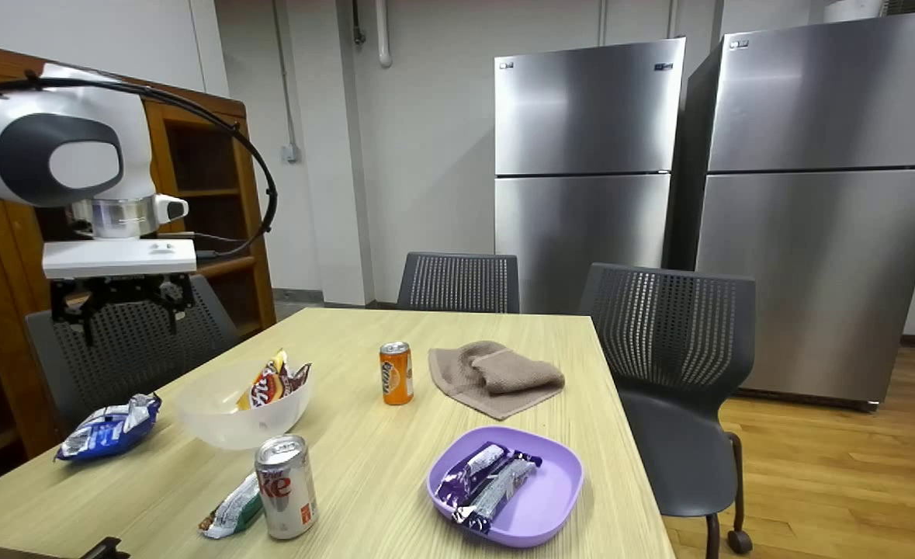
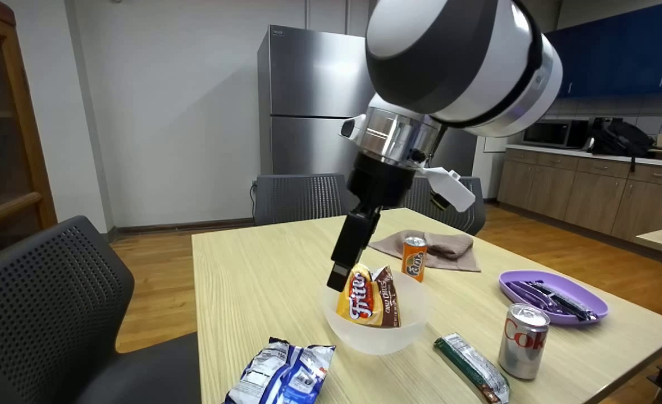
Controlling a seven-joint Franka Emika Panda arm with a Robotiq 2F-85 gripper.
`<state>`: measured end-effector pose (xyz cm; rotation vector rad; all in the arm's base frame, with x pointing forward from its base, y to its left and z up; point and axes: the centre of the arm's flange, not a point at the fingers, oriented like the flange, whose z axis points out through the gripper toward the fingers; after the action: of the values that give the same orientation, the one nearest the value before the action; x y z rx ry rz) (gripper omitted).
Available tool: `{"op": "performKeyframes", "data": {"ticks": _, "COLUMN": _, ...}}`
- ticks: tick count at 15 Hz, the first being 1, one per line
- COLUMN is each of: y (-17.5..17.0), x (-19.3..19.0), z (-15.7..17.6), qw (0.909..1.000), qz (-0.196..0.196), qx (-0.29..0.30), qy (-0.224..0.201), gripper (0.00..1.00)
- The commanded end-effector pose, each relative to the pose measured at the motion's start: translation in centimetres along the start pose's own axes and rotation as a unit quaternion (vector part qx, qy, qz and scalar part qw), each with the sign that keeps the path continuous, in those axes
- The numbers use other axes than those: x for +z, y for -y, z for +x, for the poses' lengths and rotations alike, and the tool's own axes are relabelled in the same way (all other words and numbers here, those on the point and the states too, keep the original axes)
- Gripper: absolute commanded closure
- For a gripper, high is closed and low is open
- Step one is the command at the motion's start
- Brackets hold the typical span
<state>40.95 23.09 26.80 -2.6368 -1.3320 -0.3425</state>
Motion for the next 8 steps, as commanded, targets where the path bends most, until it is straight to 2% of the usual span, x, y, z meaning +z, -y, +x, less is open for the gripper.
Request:
{"op": "performKeyframes", "data": {"ticks": 1, "y": 0.8, "x": 1.7, "z": 3.9, "qw": 0.9998, "qz": 0.006, "qx": 0.02, "qy": -0.004, "gripper": 0.0}}
{"op": "performKeyframes", "data": {"ticks": 5, "y": 0.8, "x": 4.2, "z": 6.4, "qw": 0.9989, "qz": 0.01, "qx": 0.046, "qy": 0.004, "gripper": 0.0}}
{"op": "performKeyframes", "data": {"ticks": 8, "y": 0.8, "x": 6.1, "z": 7.5, "qw": 0.9986, "qz": 0.006, "qx": 0.046, "qy": 0.027, "gripper": 0.0}}
